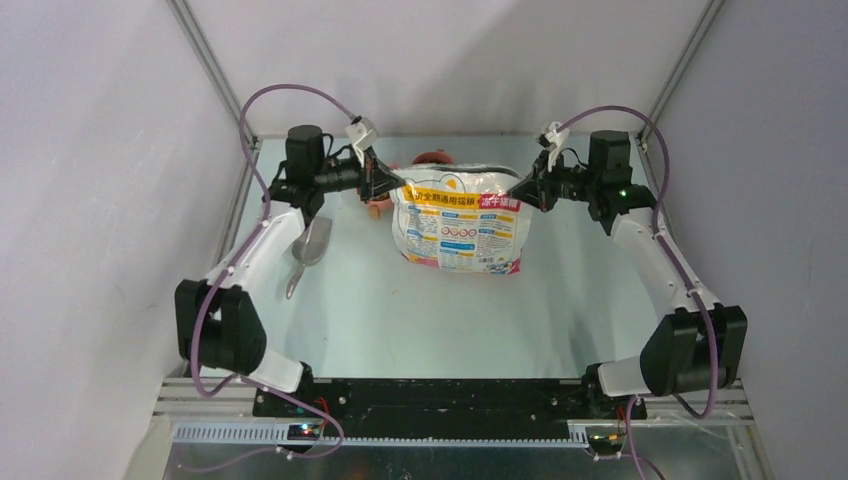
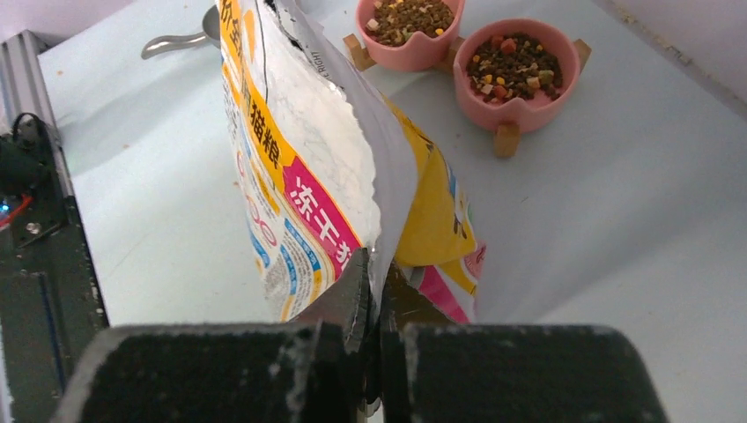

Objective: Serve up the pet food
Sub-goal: Adjust the pet food bag at the center of the board.

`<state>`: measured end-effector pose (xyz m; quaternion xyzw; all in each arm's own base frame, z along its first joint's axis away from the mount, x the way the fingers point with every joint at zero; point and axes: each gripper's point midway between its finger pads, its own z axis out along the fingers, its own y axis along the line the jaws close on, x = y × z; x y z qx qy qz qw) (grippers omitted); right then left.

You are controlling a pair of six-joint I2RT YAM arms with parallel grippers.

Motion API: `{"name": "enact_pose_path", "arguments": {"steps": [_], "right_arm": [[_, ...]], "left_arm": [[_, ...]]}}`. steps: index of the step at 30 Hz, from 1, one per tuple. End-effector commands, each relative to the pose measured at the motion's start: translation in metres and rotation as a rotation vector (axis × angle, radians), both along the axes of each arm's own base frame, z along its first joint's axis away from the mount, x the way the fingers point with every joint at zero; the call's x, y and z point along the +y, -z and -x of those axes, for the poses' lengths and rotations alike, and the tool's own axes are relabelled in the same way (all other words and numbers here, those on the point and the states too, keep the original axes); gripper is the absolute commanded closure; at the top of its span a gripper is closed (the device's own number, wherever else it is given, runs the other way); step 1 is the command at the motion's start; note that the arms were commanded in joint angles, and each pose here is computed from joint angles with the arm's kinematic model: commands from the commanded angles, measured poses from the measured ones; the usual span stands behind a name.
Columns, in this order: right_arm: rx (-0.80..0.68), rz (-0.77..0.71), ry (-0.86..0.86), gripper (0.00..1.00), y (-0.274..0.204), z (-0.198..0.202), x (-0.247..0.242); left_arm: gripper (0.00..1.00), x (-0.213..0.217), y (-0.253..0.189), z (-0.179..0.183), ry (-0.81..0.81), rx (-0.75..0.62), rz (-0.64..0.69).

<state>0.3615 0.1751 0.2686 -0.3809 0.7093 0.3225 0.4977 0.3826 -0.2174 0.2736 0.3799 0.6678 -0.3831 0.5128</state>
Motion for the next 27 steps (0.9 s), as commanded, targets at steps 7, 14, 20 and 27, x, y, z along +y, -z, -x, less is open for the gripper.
{"name": "enact_pose_path", "arguments": {"steps": [7,14,20,27], "right_arm": [[-0.307,-0.207,0.064,1.00,-0.177,0.027,-0.015],[-0.054,-0.246,0.114,1.00,-0.138,-0.008,-0.010],[0.108,-0.140,0.240,1.00,-0.026,-0.050,-0.017],[0.053,-0.071,0.184,0.56,-0.016,-0.042,0.005]], "left_arm": [[1.00,0.033,-0.130,0.033,-0.084,-0.285,0.020],[1.00,0.023,-0.103,0.019,-0.045,-0.117,0.054],[1.00,0.019,-0.006,-0.011,-0.068,0.093,0.032],[0.62,0.015,0.004,-0.018,-0.071,0.044,0.043]]}}
